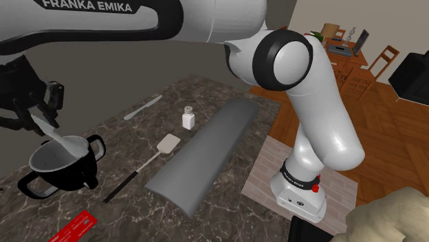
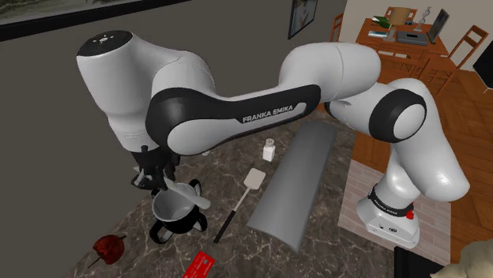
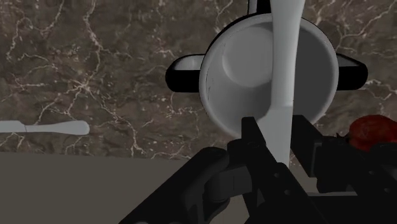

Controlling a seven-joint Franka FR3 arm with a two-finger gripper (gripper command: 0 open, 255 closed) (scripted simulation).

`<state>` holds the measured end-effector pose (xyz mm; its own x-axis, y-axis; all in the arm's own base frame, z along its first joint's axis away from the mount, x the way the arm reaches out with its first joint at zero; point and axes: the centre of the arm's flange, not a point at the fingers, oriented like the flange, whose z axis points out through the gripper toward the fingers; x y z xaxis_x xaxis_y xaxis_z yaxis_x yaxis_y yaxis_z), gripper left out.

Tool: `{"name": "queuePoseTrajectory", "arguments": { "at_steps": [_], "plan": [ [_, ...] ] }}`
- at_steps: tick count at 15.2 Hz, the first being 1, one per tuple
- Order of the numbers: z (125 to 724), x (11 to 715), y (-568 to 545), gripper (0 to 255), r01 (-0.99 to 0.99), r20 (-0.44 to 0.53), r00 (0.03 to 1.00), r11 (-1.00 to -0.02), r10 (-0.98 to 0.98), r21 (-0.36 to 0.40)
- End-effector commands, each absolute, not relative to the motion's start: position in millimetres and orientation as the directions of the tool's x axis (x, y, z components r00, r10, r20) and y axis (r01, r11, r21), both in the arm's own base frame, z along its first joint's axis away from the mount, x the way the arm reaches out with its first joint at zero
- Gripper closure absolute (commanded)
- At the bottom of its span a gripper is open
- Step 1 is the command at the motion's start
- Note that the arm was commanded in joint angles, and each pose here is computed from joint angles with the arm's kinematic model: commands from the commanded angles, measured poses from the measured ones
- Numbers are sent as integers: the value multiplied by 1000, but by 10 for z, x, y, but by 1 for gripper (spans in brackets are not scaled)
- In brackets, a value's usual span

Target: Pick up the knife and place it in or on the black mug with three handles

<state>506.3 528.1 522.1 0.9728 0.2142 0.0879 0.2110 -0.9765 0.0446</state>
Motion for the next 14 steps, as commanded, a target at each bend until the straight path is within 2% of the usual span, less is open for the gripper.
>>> {"name": "queuePoseTrajectory", "arguments": {
  "at_steps": [1,14],
  "plan": [
    [5141,5067,5318,255,209,88,973,-977,213,45],
    [4535,5067,5318,255,209,88,973,-977,213,45]
  ]
}}
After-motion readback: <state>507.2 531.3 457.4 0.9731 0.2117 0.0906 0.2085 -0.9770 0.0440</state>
